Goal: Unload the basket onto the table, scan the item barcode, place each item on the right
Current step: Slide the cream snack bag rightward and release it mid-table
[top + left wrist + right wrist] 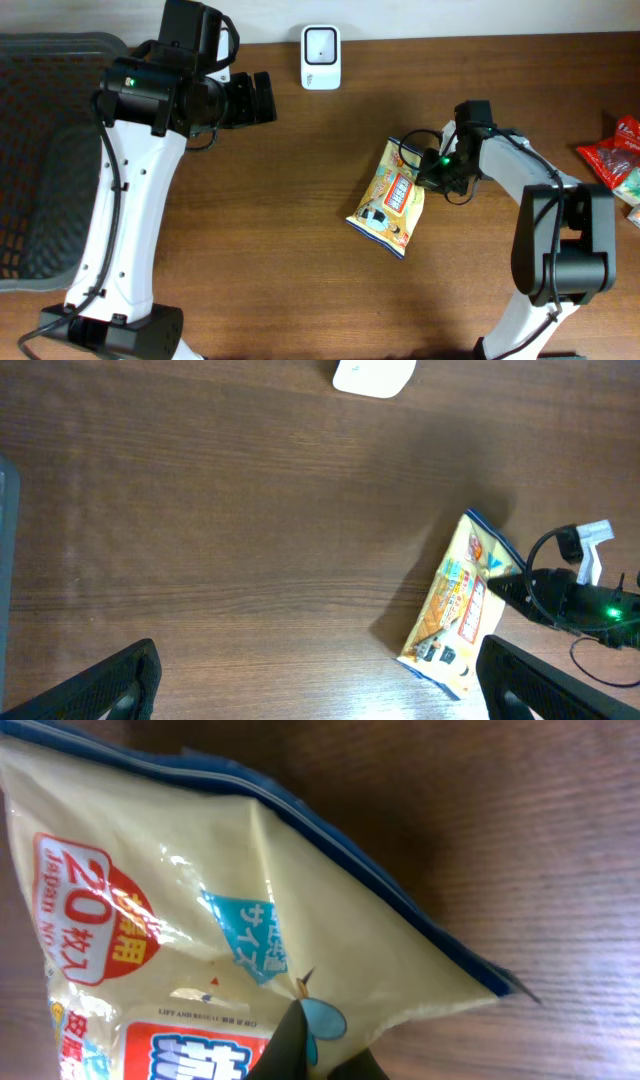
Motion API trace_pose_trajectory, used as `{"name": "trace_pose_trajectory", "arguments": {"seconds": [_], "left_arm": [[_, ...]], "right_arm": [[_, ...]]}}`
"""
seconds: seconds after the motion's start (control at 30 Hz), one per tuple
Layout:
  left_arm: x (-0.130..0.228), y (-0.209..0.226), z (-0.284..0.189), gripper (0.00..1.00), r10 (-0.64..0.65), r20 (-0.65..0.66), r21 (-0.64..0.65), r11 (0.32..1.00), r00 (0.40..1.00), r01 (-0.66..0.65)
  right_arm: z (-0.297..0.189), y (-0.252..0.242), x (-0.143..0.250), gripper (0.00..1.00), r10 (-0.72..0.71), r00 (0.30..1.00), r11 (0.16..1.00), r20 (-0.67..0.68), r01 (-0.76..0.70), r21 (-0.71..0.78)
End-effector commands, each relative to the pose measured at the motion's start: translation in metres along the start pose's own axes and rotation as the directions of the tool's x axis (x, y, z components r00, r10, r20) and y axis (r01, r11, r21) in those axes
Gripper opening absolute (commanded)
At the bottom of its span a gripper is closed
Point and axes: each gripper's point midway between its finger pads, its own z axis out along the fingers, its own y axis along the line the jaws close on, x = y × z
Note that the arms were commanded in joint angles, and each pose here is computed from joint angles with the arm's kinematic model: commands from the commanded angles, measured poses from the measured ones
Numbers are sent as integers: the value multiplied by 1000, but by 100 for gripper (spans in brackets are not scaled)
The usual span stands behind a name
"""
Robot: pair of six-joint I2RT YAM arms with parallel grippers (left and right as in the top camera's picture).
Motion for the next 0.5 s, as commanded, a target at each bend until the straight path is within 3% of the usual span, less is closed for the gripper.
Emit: {"name": "trace_pose_trajectory", "arguments": {"seconds": [0.0, 0.07, 0.1, 0.2, 0.3, 0.47], "left_arm": [[-1, 1, 0, 99, 12, 4, -3, 1000, 1000, -12], [-1, 1, 0, 99, 12, 4, -3, 1000, 1000, -12], [-1, 1, 0, 99, 12, 3, -3, 1000, 1000, -12], [-1, 0, 0, 99, 13, 3, -2, 1000, 1000, -13], [-1, 0, 0, 99, 13, 3, -2, 1000, 1000, -13], [-1, 0, 0, 99, 13, 3, -2, 1000, 1000, -13]], "right_arm": [[-46, -19, -27, 4, 12, 992, 975, 124, -39, 217], [-100, -26, -45, 4, -39, 973, 918, 230, -55, 392], [-151, -34, -53, 4, -55, 941, 828, 333, -143, 542], [-209, -33, -48, 4, -117, 878, 663, 465, -279, 694], [-199, -7, -41, 4, -203, 860, 625, 468, -255, 738], [-106, 57, -30, 4, -279, 897, 715, 343, -44, 698]]}}
